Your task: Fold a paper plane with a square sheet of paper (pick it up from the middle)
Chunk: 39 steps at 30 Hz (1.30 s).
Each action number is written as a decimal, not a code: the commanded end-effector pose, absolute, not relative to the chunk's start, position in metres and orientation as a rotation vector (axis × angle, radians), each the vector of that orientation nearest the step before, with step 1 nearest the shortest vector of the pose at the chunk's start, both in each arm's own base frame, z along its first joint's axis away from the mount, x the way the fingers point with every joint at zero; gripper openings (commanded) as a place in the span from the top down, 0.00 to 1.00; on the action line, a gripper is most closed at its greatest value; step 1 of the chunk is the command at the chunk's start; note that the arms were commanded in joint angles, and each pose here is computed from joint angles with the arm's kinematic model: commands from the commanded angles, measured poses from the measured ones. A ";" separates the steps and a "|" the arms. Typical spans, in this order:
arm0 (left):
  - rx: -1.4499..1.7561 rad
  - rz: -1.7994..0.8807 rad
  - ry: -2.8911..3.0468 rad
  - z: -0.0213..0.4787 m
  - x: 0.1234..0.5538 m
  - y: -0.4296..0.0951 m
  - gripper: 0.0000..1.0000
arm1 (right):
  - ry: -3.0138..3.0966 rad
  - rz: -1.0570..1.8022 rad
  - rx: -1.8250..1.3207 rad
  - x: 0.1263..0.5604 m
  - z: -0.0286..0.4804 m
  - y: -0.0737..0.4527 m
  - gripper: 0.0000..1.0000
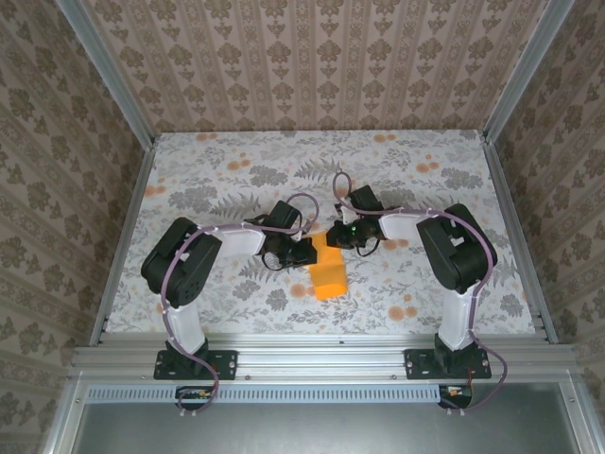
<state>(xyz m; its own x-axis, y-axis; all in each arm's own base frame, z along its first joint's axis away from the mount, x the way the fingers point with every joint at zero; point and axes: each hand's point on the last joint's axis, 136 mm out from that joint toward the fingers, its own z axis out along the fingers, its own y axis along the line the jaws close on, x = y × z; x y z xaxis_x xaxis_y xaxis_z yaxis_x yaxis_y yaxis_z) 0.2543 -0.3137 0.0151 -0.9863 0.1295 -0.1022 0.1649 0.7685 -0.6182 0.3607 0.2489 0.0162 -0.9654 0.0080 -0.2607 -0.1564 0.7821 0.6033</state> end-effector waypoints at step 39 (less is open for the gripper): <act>0.188 -0.687 3.164 -0.037 0.206 -0.255 0.91 | 2.723 0.834 0.021 0.400 -0.010 0.220 0.88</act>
